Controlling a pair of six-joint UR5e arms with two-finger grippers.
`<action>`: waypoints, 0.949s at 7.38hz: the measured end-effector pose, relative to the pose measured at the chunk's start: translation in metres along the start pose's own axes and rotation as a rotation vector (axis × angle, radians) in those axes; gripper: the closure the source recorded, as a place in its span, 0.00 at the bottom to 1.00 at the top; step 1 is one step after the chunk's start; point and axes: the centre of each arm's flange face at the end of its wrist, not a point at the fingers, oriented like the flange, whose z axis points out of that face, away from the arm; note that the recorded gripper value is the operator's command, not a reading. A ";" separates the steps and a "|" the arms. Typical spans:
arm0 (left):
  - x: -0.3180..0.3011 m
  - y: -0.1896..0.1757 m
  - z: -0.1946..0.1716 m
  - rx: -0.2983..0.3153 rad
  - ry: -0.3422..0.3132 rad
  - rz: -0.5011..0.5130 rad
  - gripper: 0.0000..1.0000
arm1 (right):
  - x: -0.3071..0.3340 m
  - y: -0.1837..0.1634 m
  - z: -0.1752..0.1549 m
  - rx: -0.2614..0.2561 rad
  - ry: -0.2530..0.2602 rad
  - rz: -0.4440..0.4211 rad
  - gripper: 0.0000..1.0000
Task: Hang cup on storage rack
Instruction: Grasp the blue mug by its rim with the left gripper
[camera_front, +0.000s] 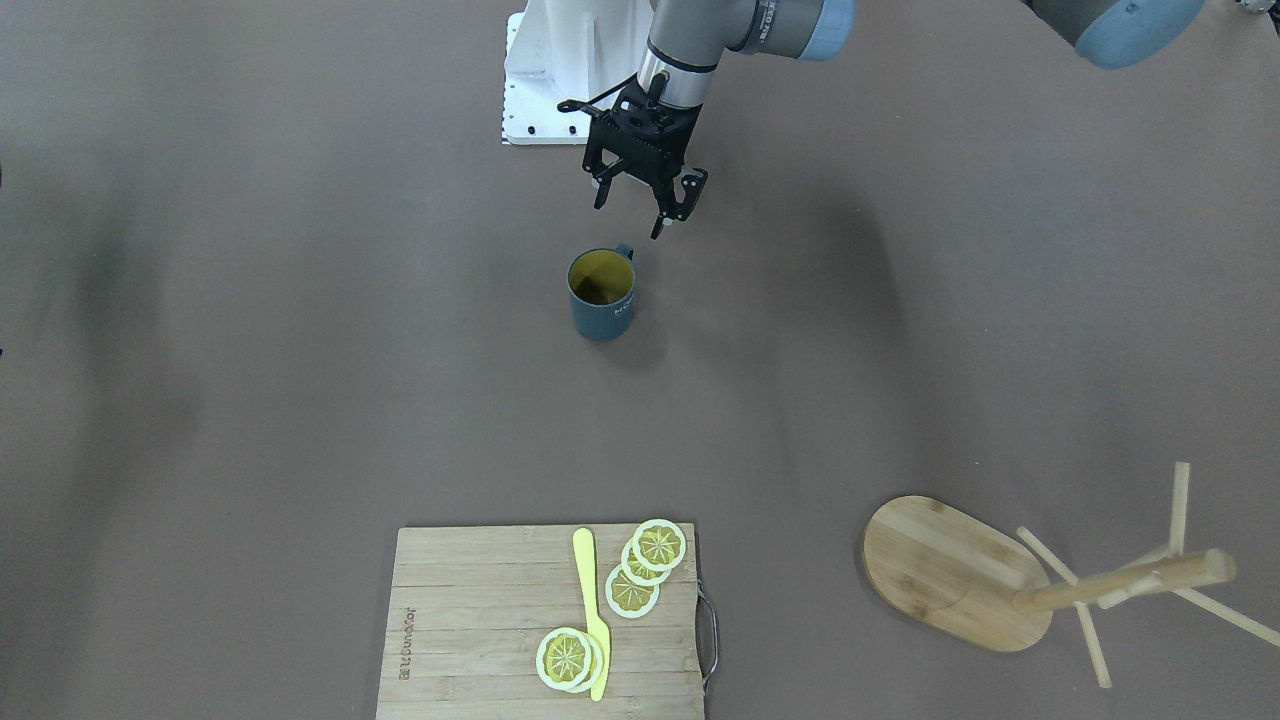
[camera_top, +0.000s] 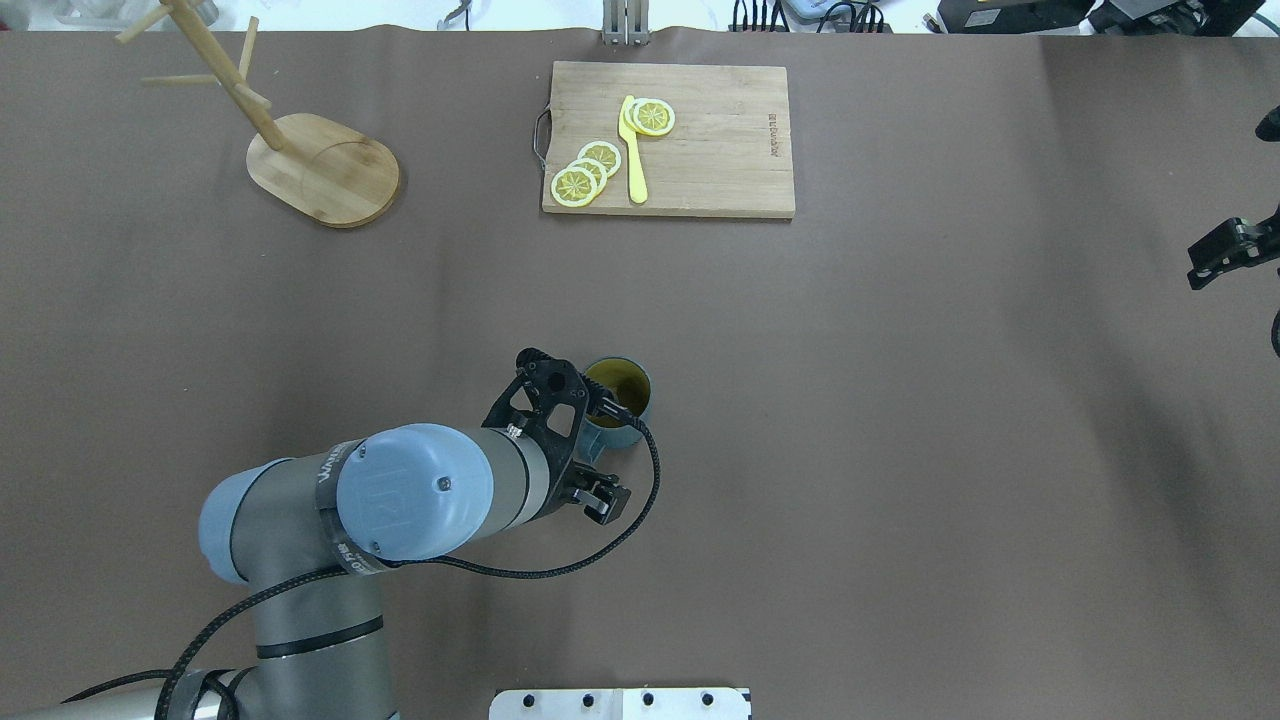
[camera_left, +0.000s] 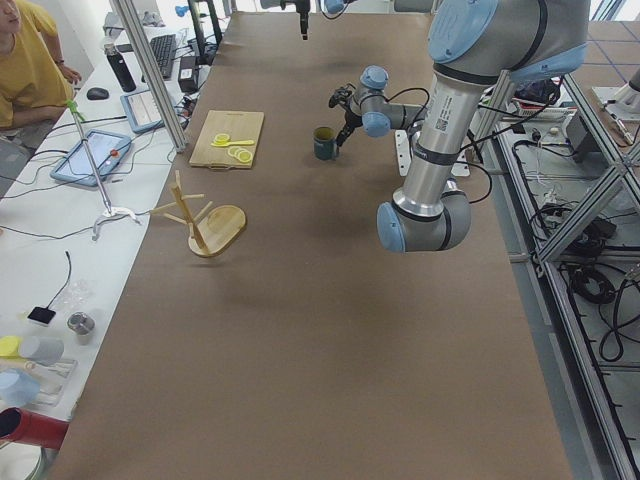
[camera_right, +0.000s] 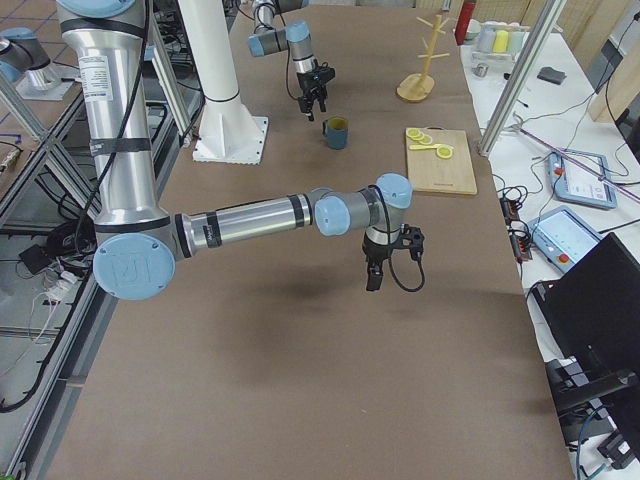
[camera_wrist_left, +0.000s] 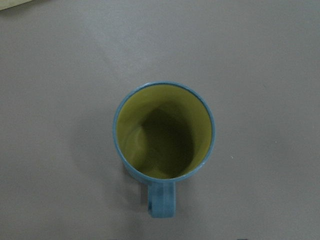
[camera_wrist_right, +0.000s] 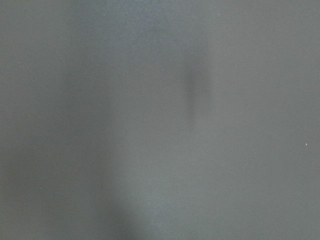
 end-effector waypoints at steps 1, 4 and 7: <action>0.001 -0.001 0.008 0.000 -0.015 0.004 0.20 | 0.001 0.000 0.001 -0.003 0.001 0.001 0.00; 0.002 -0.006 0.019 0.016 -0.043 0.013 0.24 | 0.003 0.001 0.004 -0.007 0.003 0.003 0.00; 0.004 -0.008 0.027 0.011 -0.054 0.015 0.76 | 0.004 0.000 0.006 -0.012 0.005 0.008 0.00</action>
